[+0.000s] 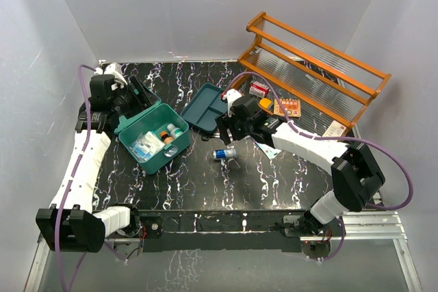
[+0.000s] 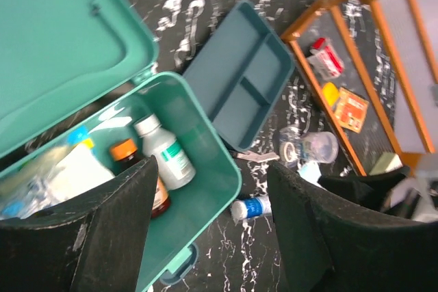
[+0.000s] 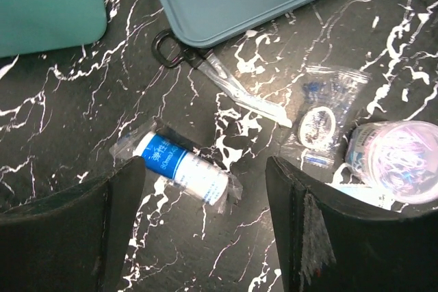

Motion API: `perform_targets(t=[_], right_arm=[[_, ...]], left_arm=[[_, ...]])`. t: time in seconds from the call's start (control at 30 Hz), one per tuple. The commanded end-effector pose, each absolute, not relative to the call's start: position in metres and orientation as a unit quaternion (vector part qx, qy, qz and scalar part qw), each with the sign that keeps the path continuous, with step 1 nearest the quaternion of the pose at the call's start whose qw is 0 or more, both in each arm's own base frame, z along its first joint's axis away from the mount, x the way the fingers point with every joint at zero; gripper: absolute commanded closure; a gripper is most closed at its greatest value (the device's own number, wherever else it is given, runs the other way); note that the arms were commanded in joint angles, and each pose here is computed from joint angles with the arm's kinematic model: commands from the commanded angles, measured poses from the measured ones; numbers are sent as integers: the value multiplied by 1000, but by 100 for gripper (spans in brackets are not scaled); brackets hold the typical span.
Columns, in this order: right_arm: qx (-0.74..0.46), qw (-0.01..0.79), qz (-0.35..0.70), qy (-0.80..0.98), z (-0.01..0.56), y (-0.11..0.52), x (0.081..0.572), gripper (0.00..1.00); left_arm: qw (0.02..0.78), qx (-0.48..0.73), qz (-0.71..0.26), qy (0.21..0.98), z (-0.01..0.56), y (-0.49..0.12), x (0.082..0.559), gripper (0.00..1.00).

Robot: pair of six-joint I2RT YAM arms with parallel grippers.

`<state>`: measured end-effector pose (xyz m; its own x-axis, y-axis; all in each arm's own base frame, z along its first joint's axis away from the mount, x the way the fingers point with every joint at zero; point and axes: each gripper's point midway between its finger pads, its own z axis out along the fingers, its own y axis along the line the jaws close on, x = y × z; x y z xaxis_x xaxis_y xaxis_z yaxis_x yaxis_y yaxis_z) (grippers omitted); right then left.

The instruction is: Organize the medicine kit

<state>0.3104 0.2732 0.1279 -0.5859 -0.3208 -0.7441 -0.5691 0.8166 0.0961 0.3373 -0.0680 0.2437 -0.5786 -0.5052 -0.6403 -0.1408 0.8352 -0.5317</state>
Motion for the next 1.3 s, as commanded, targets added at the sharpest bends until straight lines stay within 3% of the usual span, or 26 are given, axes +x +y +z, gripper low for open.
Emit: perform_targets(t=[0.0,0.43,1.0,1.27], right_arm=[[-320,355,177,860,121,279,300,29],[-367,320,154,860,97,275,297,25],[-417,276,157,852,67,290,289,26],[-411,253,180,857,53,305,289,40]], left_arm=[[483,-71,-280,827,297,-94,344,36],[485,-45,-322,812,306,-109,348,35],[478,-45,-333,812,301,-113,351,35],[476,-41,-340,810,303,-116,354,34]])
